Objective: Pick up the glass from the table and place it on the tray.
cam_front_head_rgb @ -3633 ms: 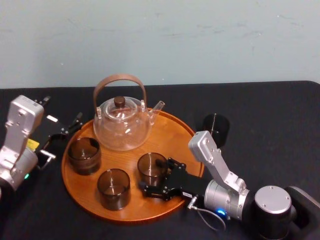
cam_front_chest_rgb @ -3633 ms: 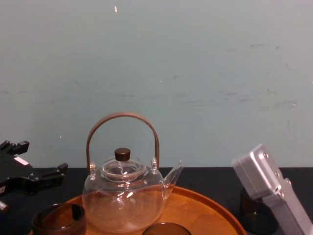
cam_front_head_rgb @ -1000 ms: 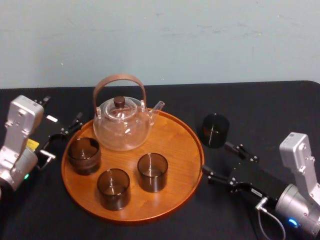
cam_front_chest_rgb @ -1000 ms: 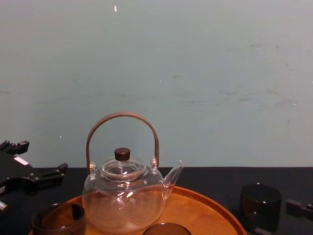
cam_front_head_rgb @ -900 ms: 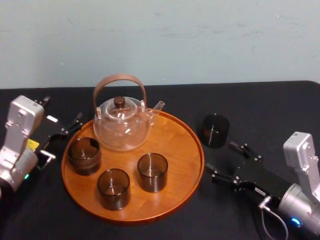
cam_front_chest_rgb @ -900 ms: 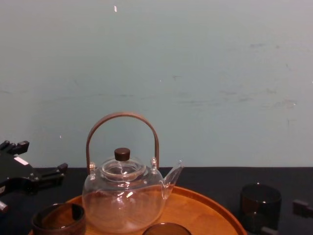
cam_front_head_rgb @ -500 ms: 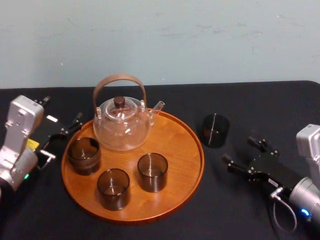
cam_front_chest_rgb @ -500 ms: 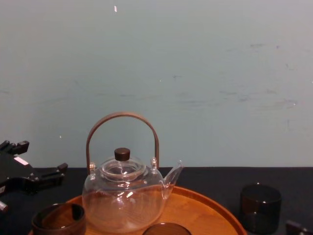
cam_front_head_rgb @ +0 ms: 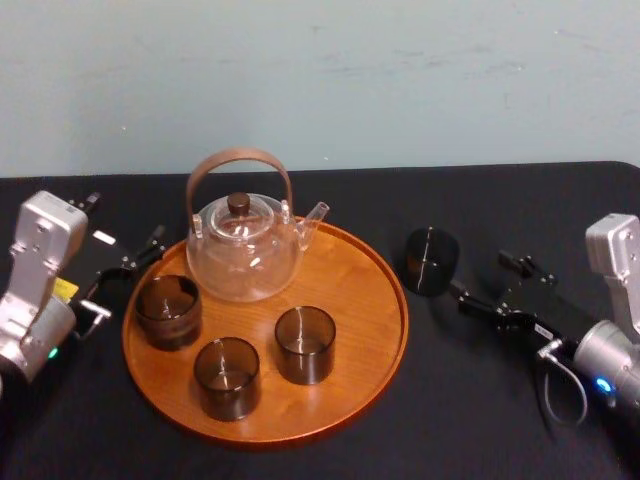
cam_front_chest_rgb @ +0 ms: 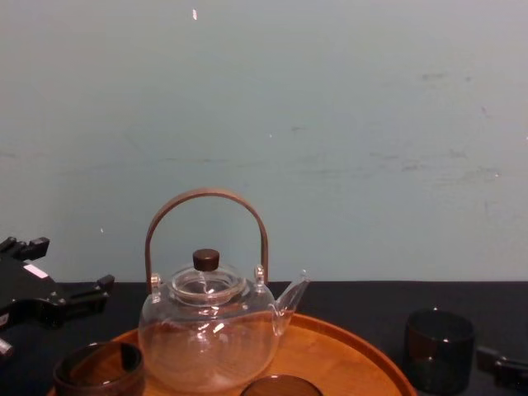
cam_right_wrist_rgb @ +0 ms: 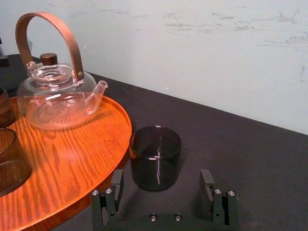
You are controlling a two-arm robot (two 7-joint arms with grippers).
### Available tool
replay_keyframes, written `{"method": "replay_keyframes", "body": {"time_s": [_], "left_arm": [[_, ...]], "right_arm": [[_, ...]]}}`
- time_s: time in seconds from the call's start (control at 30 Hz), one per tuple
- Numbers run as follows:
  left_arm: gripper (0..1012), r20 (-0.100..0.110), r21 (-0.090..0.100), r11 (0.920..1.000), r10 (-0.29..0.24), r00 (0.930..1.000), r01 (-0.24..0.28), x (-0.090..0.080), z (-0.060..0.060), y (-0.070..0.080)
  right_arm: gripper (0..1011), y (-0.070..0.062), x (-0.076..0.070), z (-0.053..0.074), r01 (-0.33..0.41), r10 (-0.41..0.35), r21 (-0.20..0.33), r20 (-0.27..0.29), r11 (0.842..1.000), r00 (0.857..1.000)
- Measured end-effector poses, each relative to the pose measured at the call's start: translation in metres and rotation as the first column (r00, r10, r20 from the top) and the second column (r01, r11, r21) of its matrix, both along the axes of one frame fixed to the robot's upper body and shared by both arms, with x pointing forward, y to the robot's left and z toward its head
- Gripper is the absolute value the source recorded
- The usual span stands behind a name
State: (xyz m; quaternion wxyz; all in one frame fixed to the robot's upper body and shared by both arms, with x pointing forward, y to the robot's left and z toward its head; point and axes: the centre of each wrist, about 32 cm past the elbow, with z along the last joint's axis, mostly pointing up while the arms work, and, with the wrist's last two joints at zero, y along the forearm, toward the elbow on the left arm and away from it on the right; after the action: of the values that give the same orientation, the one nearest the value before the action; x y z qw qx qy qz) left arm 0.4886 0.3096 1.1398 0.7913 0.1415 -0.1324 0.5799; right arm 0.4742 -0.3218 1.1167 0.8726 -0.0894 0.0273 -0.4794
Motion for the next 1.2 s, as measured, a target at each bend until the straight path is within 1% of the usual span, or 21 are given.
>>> {"method": "replay_keyframes", "body": {"time_s": [0.23,0.57,0.77,1.2], "left_arm": [[1002,0.0,0.0,1.0,0.0,1.0,0.0,0.0,0.0,0.0],[1001,0.0,0.0,1.0,0.0,1.0,0.0,0.0,0.0,0.0],[1001,0.0,0.0,1.0,0.0,1.0,0.0,0.0,0.0,0.0],[1001,0.0,0.0,1.0,0.0,1.0,0.0,0.0,0.0,0.0]], "right_arm": [[1002,0.004,0.018,0.0,-0.008,0.008,-0.011,-0.006,1.0,1.0],[1002,0.009,0.039,-0.001,-0.026,0.026,-0.025,-0.012,0.999,1.0],[1002,0.013,0.047,-0.003,-0.039,0.039,-0.031,-0.018,0.999,0.999],[1002,0.02,0.059,-0.003,-0.073,0.073,-0.046,-0.015,0.996,0.997]]}}
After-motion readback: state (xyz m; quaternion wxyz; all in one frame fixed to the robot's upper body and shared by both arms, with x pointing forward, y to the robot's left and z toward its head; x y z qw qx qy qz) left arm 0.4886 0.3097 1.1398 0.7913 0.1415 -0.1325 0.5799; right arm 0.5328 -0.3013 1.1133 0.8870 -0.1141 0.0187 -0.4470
